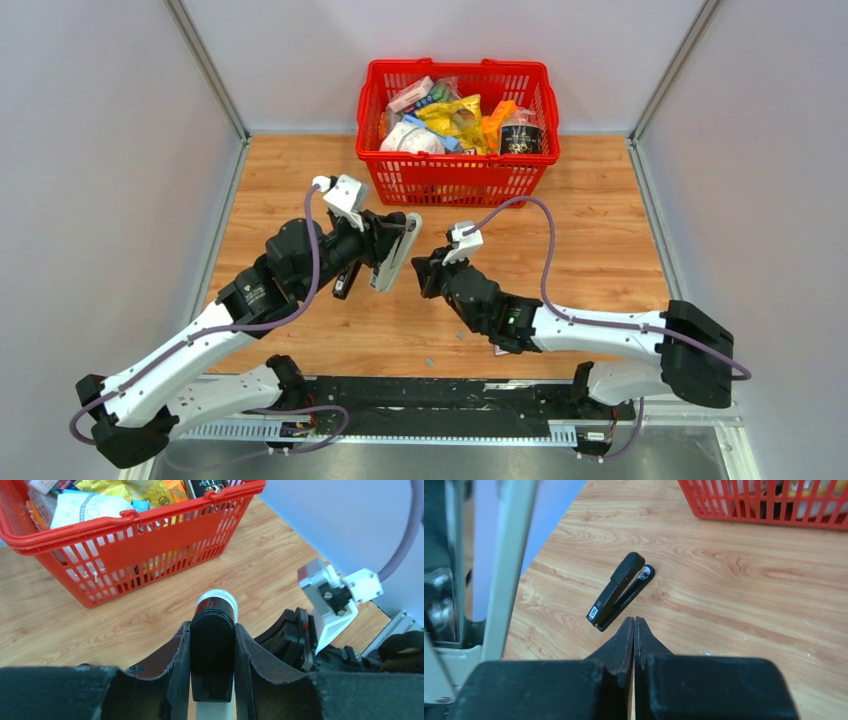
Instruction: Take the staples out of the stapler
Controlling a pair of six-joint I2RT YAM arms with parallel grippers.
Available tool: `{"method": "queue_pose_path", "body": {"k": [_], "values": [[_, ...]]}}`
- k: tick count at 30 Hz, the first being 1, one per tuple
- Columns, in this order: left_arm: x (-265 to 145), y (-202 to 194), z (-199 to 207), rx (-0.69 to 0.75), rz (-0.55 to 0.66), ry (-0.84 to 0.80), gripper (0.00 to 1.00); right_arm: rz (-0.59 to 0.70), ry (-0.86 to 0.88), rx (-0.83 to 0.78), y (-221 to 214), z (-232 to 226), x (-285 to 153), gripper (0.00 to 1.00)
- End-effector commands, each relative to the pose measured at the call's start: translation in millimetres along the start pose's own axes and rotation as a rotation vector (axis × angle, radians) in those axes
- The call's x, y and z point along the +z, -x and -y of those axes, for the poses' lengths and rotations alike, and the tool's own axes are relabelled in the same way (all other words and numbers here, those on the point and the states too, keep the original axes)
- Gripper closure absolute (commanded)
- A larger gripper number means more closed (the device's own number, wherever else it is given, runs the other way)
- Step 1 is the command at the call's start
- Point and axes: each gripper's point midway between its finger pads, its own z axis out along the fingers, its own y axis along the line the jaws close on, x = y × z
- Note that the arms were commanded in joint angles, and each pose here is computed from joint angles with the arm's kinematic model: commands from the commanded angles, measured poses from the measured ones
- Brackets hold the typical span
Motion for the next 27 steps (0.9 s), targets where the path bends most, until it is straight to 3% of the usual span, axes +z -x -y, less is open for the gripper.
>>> {"method": "queue_pose_path", "body": {"k": [1, 22, 27], "values": [[-5.5, 22.4, 10.5, -0.047, 0.081, -0.046, 1.00, 0.076, 0.050, -0.035, 40.7, -16.7, -6.5, 1.00], [-10.0, 5.6, 27.7, -0.044, -0.007, -0.146, 1.00, 0.070, -0.027, -0.226, 74.0, 25.0, -52.3, 1.00], [-6.4, -14.7, 14.2, -0.023, -0.080, -0.075, 1.00, 0.018, -0.039, -0.285, 68.3, 31.6, -57.1, 1.00]]}}
